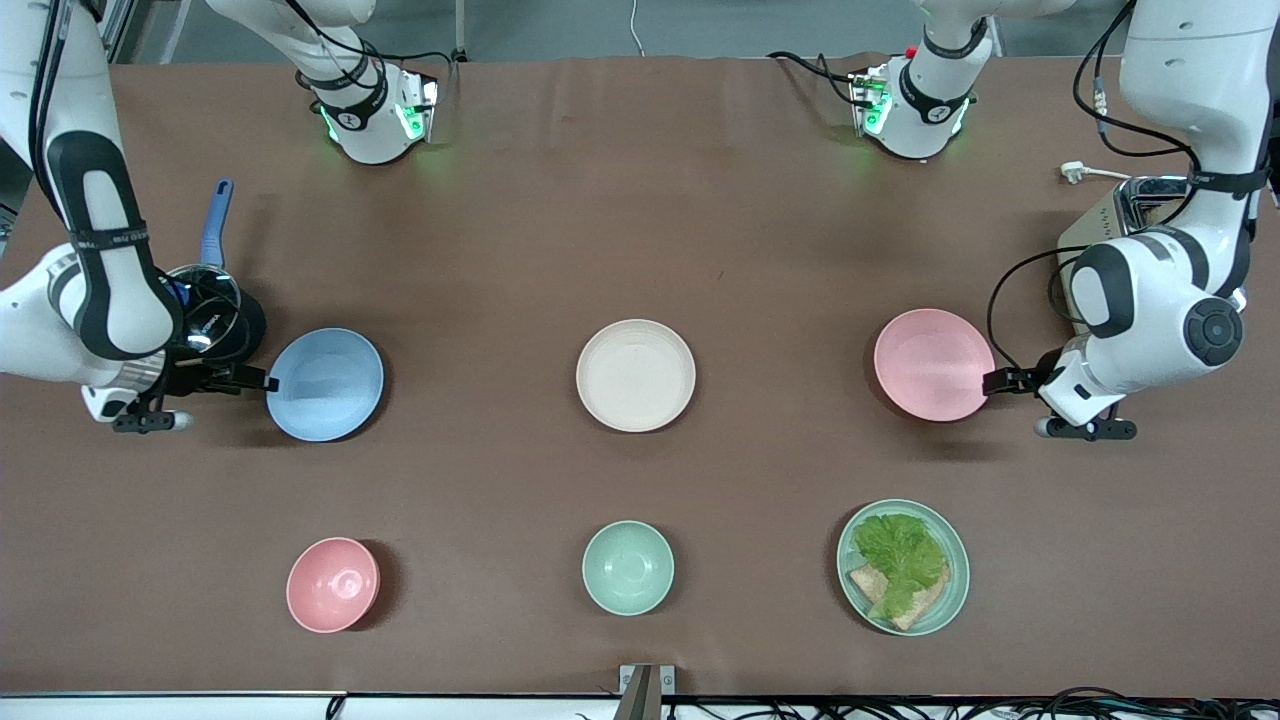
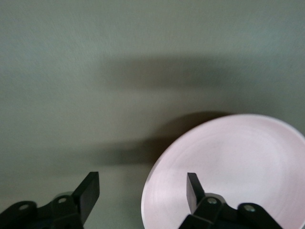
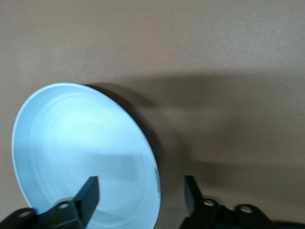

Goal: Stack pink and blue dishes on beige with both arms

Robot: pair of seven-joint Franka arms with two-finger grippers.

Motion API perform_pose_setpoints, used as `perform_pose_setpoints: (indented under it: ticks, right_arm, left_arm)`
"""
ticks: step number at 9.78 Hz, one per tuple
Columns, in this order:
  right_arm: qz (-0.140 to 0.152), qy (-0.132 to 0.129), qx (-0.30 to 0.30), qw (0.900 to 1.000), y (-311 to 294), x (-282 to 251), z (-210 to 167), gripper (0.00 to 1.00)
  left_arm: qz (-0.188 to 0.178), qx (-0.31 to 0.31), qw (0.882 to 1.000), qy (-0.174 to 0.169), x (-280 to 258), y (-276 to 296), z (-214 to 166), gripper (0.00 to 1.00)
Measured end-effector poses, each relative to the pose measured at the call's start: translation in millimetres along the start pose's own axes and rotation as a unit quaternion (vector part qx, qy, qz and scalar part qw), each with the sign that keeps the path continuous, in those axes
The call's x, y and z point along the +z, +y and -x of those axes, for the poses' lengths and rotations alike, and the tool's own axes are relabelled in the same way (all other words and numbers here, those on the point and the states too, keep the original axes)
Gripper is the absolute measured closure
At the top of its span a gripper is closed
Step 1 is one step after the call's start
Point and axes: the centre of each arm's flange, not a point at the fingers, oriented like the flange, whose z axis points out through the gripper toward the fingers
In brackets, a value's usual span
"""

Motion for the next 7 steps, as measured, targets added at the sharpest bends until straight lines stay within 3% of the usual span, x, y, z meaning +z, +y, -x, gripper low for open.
perform_pose_setpoints:
  ticks: [2,3,5,6,7]
  right_arm:
    - [0.003,-0.003,0.002,1.0,5.5,12.0,5.1,0.35]
    - [0.003,-0.005,0.001,1.0,6.5,15.5,7.5,0.41]
    - [0.002,-0.008,0.0,1.0,7.4,18.5,9.8,0.59]
    - [0.002,-0.01,0.001,1.0,8.0,20.6,10.8,0.63]
    - [0.001,-0.011,0.002,1.0,8.4,22.1,11.0,0.78]
  left_arm:
    - [0.028,-0.003,1.0,-0.004,11.0,-4.3,7.6,0.23]
    - [0.048,-0.005,0.999,-0.006,21.1,-3.8,10.3,0.33]
    - [0.073,-0.002,0.997,-0.011,39.4,-5.3,12.8,0.39]
    - [0.076,-0.002,0.997,-0.014,44.2,-7.9,13.9,0.44]
    - [0.077,-0.002,0.997,-0.015,45.8,-9.6,14.4,0.62]
